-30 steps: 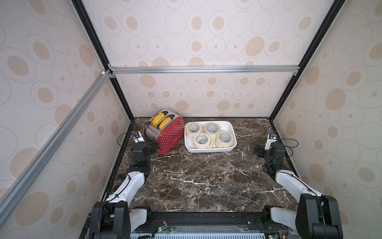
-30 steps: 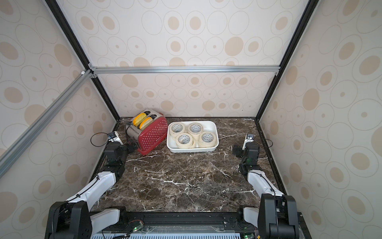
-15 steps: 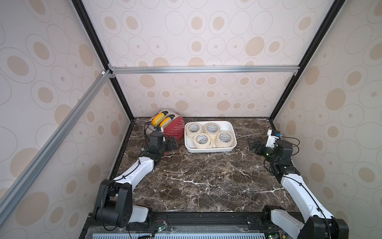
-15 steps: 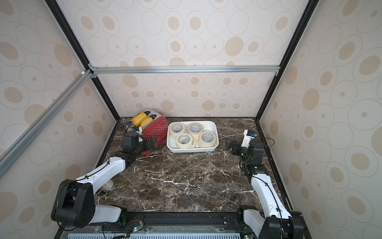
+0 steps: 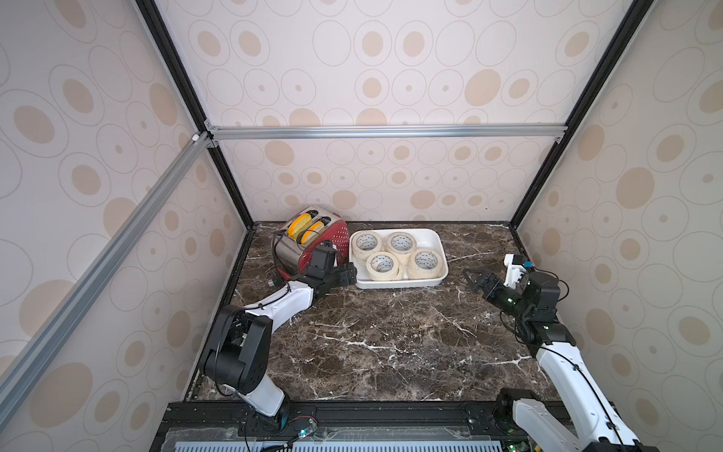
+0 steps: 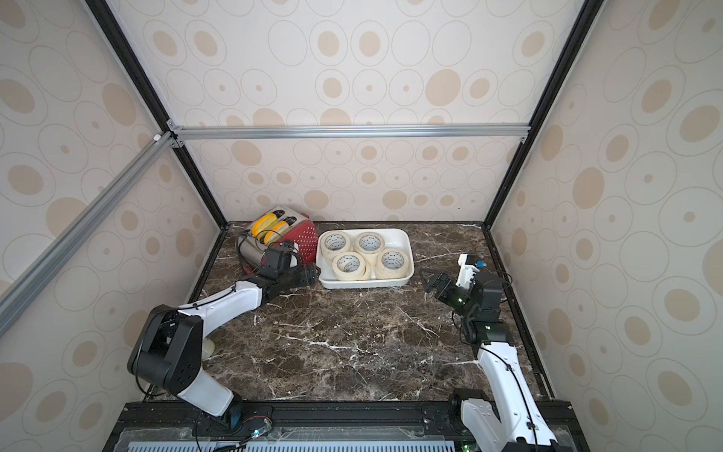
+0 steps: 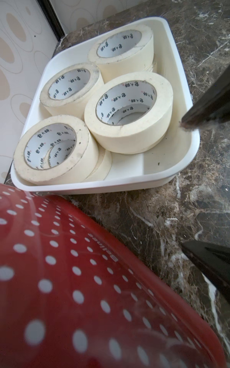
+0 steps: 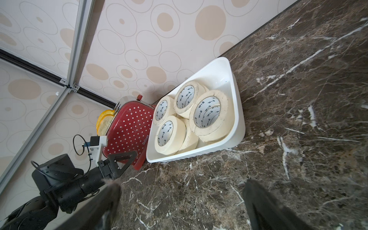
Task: Take out the art tape in the storage box
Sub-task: Move the storage box to the center of the board.
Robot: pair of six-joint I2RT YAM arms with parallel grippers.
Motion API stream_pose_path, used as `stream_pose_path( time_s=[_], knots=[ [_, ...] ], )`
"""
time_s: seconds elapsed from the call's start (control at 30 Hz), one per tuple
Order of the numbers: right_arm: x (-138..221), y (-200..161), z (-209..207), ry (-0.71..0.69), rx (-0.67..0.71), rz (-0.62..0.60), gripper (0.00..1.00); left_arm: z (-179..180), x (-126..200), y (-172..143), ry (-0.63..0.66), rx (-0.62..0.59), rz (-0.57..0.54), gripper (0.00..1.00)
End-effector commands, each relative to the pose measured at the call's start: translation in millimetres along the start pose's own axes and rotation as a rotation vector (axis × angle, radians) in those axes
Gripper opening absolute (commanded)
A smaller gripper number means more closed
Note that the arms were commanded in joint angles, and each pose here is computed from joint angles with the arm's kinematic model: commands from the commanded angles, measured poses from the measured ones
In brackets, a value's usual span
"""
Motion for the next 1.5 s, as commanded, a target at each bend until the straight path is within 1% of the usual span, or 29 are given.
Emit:
stream_pose_path(
  time_s=[0.0, 0.17, 0.27, 0.47, 0.63, 0.77, 0.9, 1.27, 1.47],
  knots=[
    [1.1, -5.9, 3.4, 0.030, -0.013, 0.023, 1.00, -2.2, -7.7, 7.8, 0.051, -0.012, -0.005, 0.90],
    [-2.5, -8.2, 10.1, 0.084, 0.009, 0.047, 1.00, -0.9, -24.0, 8.3, 0.081, -0.011, 0.020, 0.88],
    [-4.1, -8.7, 13.7, 0.120, 0.034, 0.044, 1.00, -3.5, -33.1, 5.5, 0.074, -0.008, 0.044, 0.86],
    [-5.0, -2.1, 37.6, 0.294, 0.150, -0.008, 1.00, -7.0, -44.6, 0.8, 0.063, -0.008, 0.072, 0.81],
    [-5.5, 0.2, 49.2, 0.386, 0.211, -0.033, 1.00, -9.2, -52.7, -3.0, 0.055, -0.009, 0.094, 0.74],
    [-2.8, 1.5, 55.2, 0.414, 0.263, -0.045, 1.00, -10.4, -59.2, -6.5, 0.048, -0.012, 0.110, 0.67],
    [-1.0, 0.6, 54.9, 0.402, 0.290, -0.049, 1.00, -9.0, -64.7, -9.6, 0.049, -0.010, 0.123, 0.59],
    [-2.7, -0.4, 52.9, 0.390, 0.282, -0.046, 1.00, -7.4, -71.3, -15.4, 0.043, -0.004, 0.139, 0.28],
    [-4.7, -2.1, 49.6, 0.378, 0.276, -0.039, 1.00, -9.7, -68.1, -15.5, 0.031, -0.004, 0.136, 0.08]
  ],
)
Point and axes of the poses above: each gripper's point midway between its finger pads, its own x axis back along the fingers, its own z axis along the line the jaws close on, y = z × x, the point moved 1 cm from there along x, back along the fingers, and after that the axes turned 14 degrees about x, right-handed, at the moved point
